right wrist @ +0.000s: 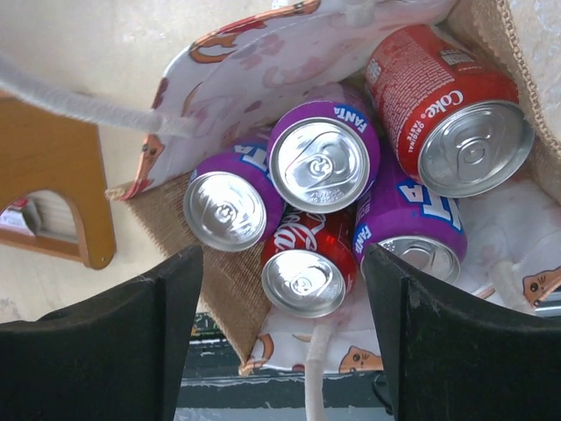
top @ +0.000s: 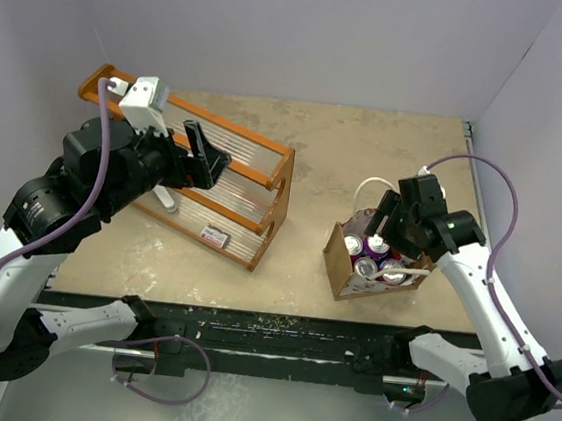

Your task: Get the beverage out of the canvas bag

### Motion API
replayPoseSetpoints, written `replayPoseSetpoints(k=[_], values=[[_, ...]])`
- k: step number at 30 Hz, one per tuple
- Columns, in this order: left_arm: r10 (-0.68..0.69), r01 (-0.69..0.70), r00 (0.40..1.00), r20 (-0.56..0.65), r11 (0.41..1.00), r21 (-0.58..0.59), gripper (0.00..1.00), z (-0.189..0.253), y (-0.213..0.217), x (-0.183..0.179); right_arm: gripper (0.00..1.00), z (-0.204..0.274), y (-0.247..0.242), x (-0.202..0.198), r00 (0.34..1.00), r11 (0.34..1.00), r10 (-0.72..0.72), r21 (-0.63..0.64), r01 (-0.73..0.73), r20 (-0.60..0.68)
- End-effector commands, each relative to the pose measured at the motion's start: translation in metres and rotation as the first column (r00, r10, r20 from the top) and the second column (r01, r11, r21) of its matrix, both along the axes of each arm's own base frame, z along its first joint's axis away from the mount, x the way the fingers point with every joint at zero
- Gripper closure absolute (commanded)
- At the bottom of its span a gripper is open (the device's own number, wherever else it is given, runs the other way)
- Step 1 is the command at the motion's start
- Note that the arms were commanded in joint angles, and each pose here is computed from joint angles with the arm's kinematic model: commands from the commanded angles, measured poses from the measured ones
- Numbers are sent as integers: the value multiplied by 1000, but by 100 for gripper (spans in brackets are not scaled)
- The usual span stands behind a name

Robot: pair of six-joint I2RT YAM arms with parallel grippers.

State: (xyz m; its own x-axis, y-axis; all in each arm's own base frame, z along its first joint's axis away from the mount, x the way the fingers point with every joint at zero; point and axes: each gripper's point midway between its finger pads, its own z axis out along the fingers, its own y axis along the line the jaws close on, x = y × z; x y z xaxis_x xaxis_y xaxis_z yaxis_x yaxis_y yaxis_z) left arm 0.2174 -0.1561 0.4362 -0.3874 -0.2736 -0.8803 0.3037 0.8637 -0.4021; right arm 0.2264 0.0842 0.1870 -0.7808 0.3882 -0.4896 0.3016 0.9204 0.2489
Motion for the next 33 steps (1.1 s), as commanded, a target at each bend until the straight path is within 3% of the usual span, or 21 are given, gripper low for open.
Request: replayPoseSetpoints(k=[1, 19, 29, 33], values=[[-15, 15, 1000, 9, 999, -50, 1, 10, -5, -1, 25, -9, -7, 15, 993, 993, -114, -16, 114, 15], [-16, 15, 1000, -13, 998, -55, 1, 5, -9, 2, 25, -51, -13, 31, 980, 978, -182, -116, 172, -86], [-22, 21, 999, -23, 999, -44, 1, 3, -14, 6, 25, -58, -3, 40, 984, 986, -146, -90, 138, -100], [-31, 30, 999, -28, 999, -44, 1, 3, -18, 8, 24, -43, -16, 43, 983, 975, -175, -149, 165, -55]])
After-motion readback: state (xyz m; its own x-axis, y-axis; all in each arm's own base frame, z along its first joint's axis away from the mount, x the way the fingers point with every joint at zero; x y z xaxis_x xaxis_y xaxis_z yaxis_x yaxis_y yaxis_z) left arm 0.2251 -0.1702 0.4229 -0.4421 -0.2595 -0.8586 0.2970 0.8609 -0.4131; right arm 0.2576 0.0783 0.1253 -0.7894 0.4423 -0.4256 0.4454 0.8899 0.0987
